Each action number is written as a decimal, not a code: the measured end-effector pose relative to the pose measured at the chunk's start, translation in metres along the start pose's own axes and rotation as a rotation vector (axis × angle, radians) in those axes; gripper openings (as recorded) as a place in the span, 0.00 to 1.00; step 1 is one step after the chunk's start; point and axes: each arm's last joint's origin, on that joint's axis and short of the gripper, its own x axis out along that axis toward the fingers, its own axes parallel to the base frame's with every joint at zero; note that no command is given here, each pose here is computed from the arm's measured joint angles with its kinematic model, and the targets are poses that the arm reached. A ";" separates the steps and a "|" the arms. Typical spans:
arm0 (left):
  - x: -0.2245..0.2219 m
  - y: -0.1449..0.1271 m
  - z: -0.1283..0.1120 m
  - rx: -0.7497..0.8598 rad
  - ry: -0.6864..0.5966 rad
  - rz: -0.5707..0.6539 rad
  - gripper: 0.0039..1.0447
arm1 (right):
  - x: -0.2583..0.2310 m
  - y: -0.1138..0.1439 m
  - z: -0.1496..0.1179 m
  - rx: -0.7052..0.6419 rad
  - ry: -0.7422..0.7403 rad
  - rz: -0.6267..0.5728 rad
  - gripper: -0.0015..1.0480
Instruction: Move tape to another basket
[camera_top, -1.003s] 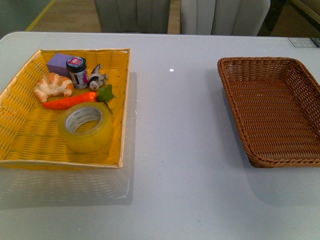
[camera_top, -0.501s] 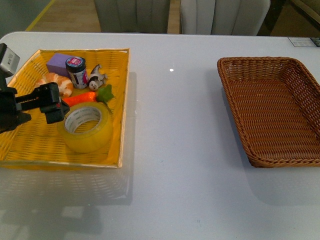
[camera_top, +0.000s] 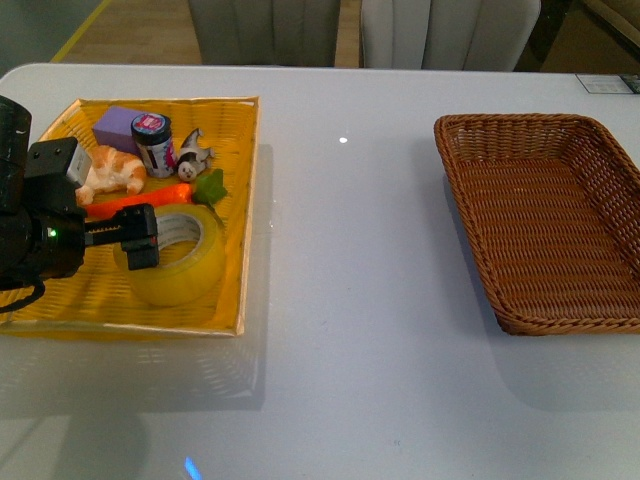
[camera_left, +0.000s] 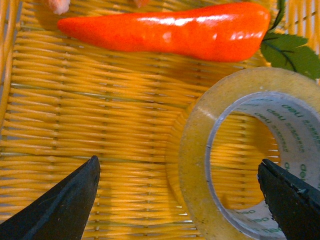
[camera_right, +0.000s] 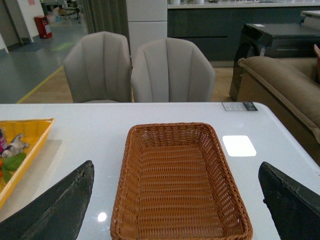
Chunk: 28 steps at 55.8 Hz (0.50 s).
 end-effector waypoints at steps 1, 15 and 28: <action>0.001 0.000 -0.001 0.001 0.004 0.001 0.81 | 0.000 0.000 0.000 0.000 0.000 0.000 0.91; 0.004 -0.008 -0.003 0.020 0.021 0.000 0.45 | 0.000 0.000 0.000 0.000 0.000 0.000 0.91; -0.003 -0.011 -0.001 -0.013 0.017 -0.006 0.14 | 0.000 0.000 0.000 0.000 0.000 0.000 0.91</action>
